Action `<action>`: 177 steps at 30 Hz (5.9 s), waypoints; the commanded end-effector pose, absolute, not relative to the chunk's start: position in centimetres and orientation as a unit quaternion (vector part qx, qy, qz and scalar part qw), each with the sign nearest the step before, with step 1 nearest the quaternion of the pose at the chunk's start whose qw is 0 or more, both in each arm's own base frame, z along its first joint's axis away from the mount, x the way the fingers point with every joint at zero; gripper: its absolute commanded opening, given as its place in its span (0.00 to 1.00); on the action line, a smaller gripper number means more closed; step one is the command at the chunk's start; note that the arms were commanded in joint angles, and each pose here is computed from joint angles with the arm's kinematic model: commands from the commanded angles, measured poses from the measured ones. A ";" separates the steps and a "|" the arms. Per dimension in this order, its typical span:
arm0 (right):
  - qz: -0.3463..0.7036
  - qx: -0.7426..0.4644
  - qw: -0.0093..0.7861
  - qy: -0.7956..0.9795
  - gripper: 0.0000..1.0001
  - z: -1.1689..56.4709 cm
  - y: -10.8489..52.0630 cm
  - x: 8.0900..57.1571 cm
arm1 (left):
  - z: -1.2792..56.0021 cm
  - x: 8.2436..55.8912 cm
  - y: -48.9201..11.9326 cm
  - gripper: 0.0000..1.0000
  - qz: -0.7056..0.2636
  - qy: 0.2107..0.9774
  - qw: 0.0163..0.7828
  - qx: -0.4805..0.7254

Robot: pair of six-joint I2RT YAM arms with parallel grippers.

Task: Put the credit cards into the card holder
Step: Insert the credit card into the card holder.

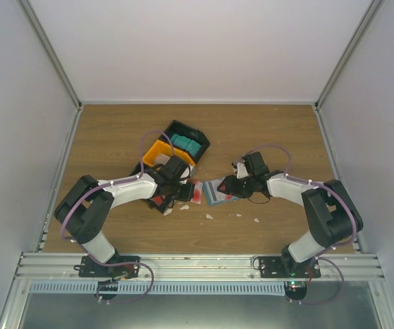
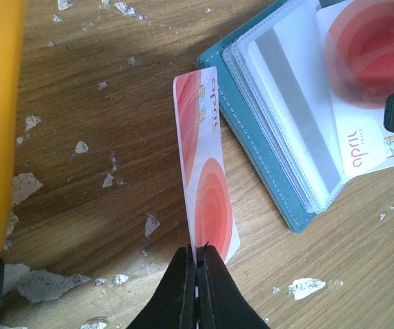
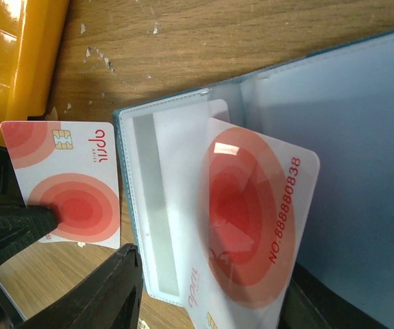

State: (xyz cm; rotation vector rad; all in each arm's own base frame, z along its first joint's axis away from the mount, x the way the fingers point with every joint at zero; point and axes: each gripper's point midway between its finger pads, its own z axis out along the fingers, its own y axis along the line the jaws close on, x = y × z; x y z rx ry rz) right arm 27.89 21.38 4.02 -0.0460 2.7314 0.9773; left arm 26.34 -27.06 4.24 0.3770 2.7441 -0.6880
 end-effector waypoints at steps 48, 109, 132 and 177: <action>0.374 -0.036 0.052 0.925 0.00 -0.2 20.2 25.8 | 1.9 26.9 -27.1 0.00 -0.205 0.961 0.130 0.131; 0.100 0.049 0.144 0.983 0.61 3.4 22.3 27.8 | 6.2 24.2 -28.5 0.00 -0.321 0.928 0.141 0.128; 0.214 -0.032 0.153 0.964 0.59 4.7 26.1 26.8 | 3.9 24.6 -28.3 0.00 -0.292 0.942 0.117 0.115; 0.148 0.038 0.169 0.974 0.58 3.7 13.8 23.9 | 10.4 27.0 -35.7 0.00 -0.482 0.853 0.193 0.049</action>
